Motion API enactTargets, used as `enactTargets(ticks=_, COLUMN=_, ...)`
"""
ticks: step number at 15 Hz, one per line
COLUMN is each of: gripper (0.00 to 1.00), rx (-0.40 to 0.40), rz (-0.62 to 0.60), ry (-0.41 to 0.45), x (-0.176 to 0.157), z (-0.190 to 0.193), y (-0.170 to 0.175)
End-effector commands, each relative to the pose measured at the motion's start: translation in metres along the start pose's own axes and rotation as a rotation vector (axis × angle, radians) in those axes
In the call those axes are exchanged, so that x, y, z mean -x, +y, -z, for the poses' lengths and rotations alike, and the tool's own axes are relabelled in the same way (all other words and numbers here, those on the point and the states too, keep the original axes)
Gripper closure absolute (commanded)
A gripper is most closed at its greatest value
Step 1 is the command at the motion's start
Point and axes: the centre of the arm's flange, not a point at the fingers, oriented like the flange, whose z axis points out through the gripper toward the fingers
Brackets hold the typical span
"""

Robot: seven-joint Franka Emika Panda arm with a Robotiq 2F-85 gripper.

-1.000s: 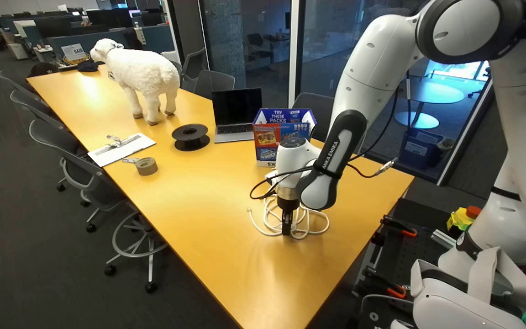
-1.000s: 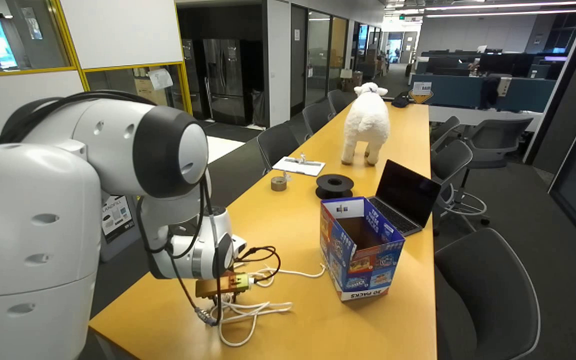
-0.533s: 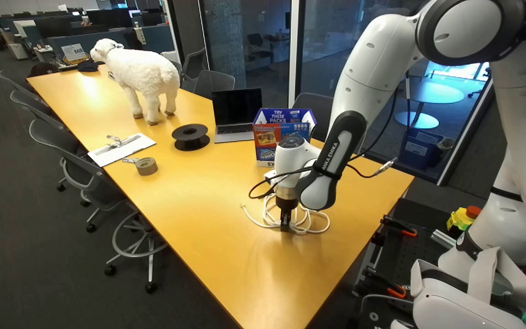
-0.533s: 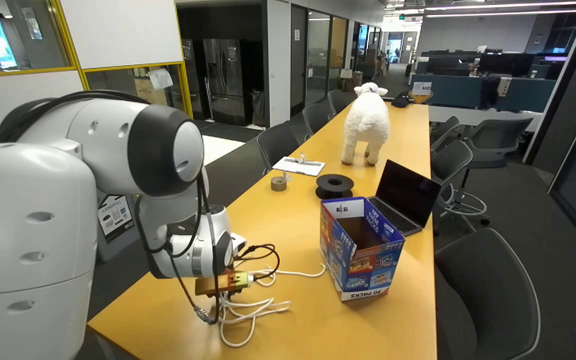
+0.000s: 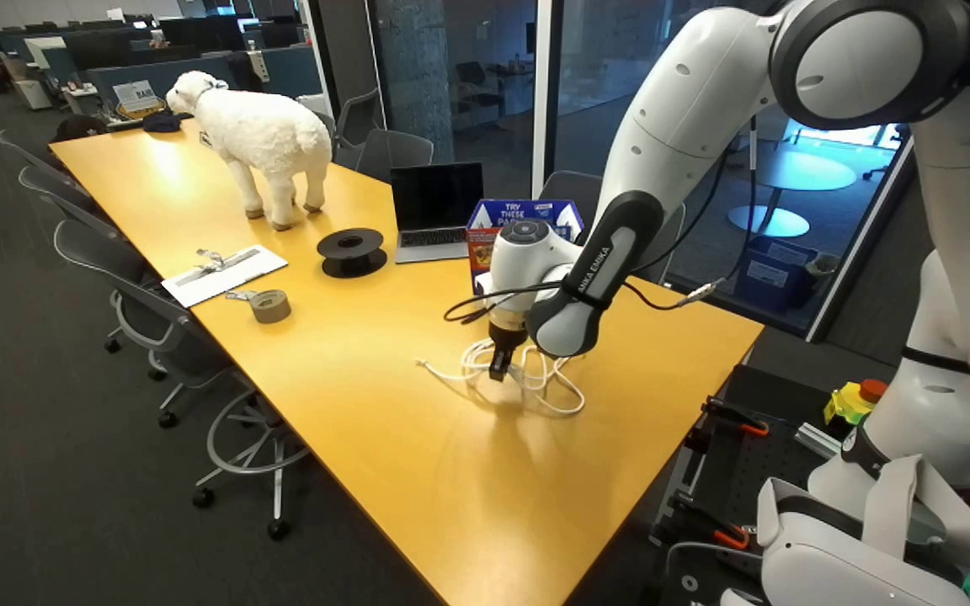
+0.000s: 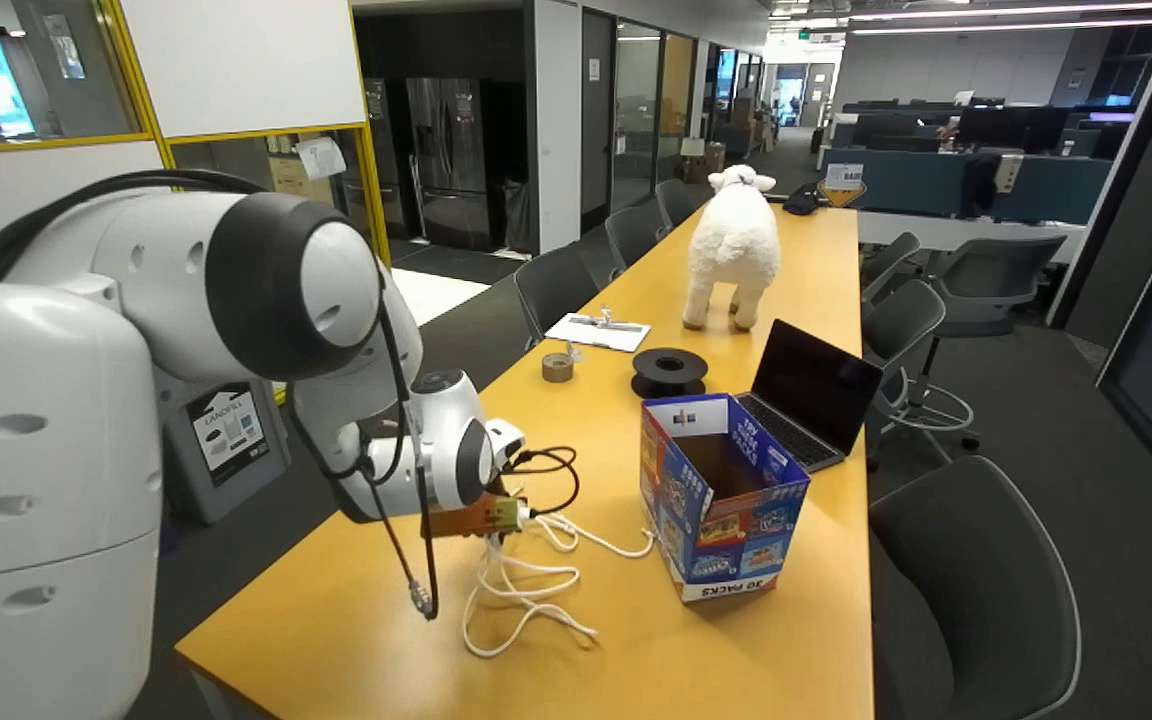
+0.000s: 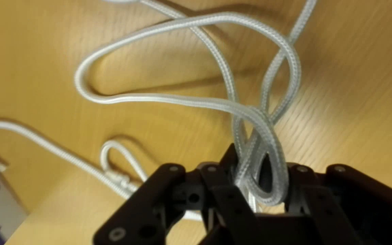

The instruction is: Put the strings in the blue box

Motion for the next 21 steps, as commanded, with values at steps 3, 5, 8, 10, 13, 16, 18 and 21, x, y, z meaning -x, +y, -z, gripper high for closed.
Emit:
enactTargets(ticks=3, gripper=0.97, rx=0.196, rz=-0.093, ry=0.237, x=-0.099, z=0.110, y=0.050)
enactTargets(ticks=5, gripper=0.97, rx=0.269, rz=-0.127, ry=0.323, x=-0.134, z=0.154, y=0.066)
enactTargets(ticks=8, gripper=0.97, rx=0.364, rz=-0.212, ry=0.429, x=-0.172, z=0.224, y=0.082)
enactTargets(ticks=10, gripper=0.97, rx=0.433, rz=-0.279, ry=0.472, x=-0.187, z=0.265, y=0.097)
enactTargets(ticks=13, gripper=0.97, rx=0.541, rz=-0.376, ry=0.523, x=-0.197, z=0.310, y=0.128)
enactTargets(ticks=16, gripper=0.97, rx=0.670, rz=-0.472, ry=0.558, x=-0.200, z=0.343, y=0.174)
enactTargets(ticks=18, gripper=0.97, rx=0.753, rz=-0.545, ry=0.572, x=-0.200, z=0.360, y=0.209)
enactTargets(ticks=21, gripper=0.97, rx=0.882, rz=-0.648, ry=0.569, x=-0.188, z=0.375, y=0.247)
